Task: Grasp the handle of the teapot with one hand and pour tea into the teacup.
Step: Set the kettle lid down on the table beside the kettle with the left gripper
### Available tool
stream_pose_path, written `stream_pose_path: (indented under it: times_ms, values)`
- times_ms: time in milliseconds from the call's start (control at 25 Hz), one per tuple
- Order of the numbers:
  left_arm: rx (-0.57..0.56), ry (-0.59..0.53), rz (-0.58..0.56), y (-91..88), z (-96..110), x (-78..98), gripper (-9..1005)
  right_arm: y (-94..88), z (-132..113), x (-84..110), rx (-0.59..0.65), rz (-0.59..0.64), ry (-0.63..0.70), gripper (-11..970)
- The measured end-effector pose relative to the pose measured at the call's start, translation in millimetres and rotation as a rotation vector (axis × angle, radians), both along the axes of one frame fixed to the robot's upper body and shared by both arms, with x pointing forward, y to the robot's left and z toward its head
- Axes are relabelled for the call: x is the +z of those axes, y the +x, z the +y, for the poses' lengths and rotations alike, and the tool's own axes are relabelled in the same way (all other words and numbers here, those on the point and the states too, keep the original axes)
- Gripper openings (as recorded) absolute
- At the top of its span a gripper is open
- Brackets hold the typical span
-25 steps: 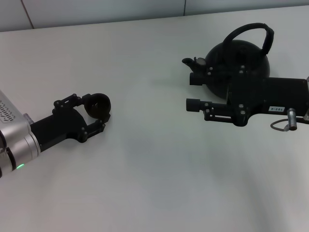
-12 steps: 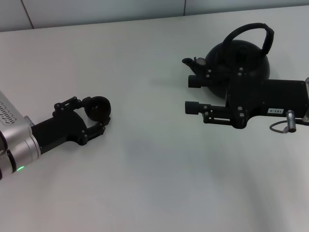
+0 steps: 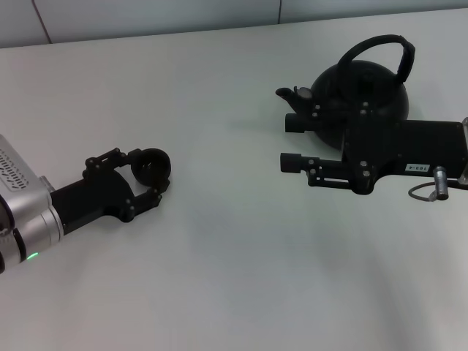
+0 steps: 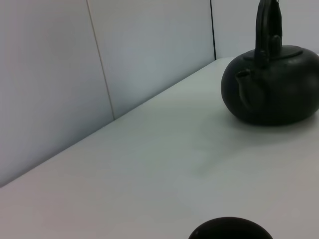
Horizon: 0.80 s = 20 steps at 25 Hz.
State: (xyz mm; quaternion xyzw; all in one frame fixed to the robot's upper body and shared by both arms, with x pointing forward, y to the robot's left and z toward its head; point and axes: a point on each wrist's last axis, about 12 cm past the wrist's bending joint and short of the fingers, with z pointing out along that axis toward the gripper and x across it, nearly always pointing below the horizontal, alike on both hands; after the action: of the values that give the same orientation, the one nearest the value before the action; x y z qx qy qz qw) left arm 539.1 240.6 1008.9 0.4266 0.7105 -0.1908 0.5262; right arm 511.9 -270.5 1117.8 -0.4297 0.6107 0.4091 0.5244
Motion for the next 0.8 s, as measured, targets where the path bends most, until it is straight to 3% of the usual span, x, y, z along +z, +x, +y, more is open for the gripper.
stream_pose_path:
  times_ms: [800]
  values:
    - [-0.008, 0.001, 0.003, 0.7, -1.6, 0.4, 758, 1.2, -0.7, 0.2, -0.006, -0.001, -0.004, 572]
